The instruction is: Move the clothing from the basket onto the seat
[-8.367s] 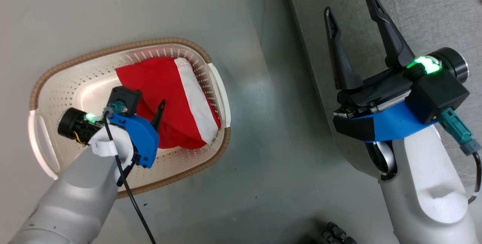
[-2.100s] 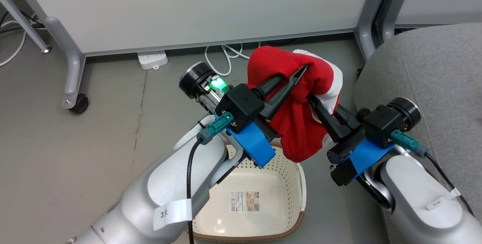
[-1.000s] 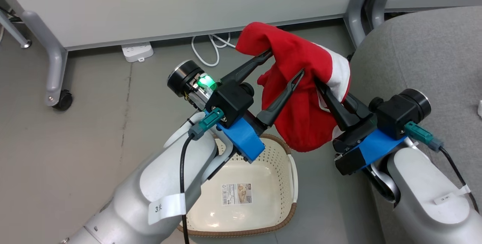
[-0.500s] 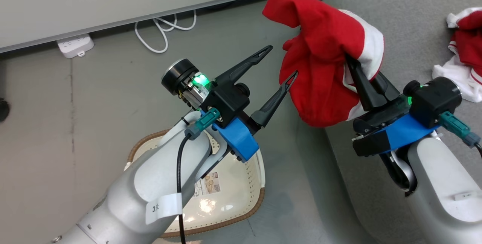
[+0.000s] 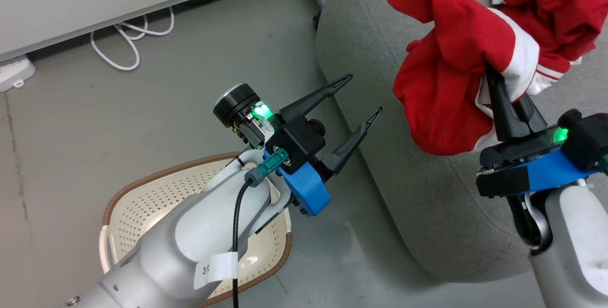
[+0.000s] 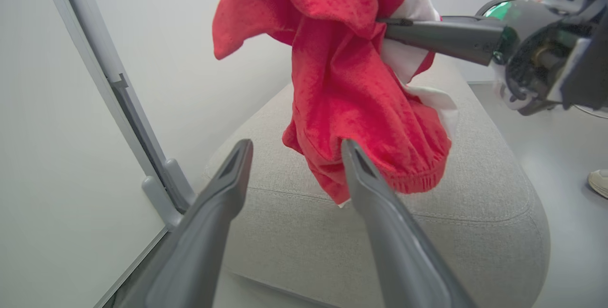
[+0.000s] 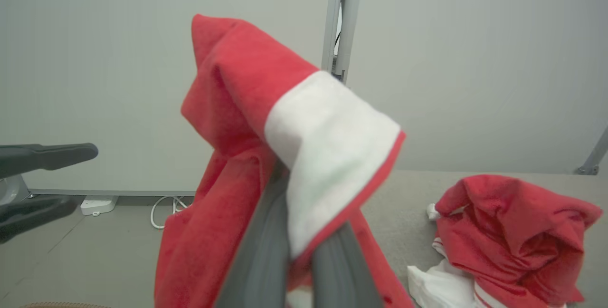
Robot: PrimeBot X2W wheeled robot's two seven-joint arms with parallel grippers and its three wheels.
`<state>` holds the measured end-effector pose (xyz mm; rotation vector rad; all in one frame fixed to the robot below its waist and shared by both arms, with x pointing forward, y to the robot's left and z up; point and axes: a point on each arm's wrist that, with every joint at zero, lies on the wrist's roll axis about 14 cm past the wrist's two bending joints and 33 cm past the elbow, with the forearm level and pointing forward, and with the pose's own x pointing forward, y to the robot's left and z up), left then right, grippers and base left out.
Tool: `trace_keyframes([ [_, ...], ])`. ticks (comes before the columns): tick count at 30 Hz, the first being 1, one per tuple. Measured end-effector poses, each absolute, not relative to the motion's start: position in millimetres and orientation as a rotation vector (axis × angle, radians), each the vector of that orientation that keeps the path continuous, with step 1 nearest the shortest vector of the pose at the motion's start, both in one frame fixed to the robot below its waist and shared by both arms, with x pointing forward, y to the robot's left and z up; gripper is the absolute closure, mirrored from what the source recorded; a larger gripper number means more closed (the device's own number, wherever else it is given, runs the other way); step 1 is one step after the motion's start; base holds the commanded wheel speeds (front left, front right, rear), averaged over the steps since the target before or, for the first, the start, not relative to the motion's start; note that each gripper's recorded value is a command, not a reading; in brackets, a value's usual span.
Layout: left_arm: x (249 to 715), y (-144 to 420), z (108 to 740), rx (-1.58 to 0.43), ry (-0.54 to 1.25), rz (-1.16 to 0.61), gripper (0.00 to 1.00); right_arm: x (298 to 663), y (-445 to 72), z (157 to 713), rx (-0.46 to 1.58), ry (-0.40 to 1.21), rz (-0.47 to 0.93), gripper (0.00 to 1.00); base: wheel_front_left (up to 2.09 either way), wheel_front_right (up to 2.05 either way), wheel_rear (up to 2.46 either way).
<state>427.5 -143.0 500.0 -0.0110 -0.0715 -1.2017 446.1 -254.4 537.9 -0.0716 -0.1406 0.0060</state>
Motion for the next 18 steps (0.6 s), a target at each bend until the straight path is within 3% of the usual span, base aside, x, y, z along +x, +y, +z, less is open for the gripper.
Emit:
trace_keyframes([
  [8, 415, -166, 493, -0.026, -0.061, -1.281, 0.00, 420, -287, 530, -0.077, -0.109, -0.109, 1.00, 0.00, 0.00, 0.00],
  [18, 409, -175, 493, -0.036, -0.064, -1.312, 0.00, 408, -293, 528, -0.070, -0.103, -0.143, 1.00, 0.00, 0.00, 0.00],
])
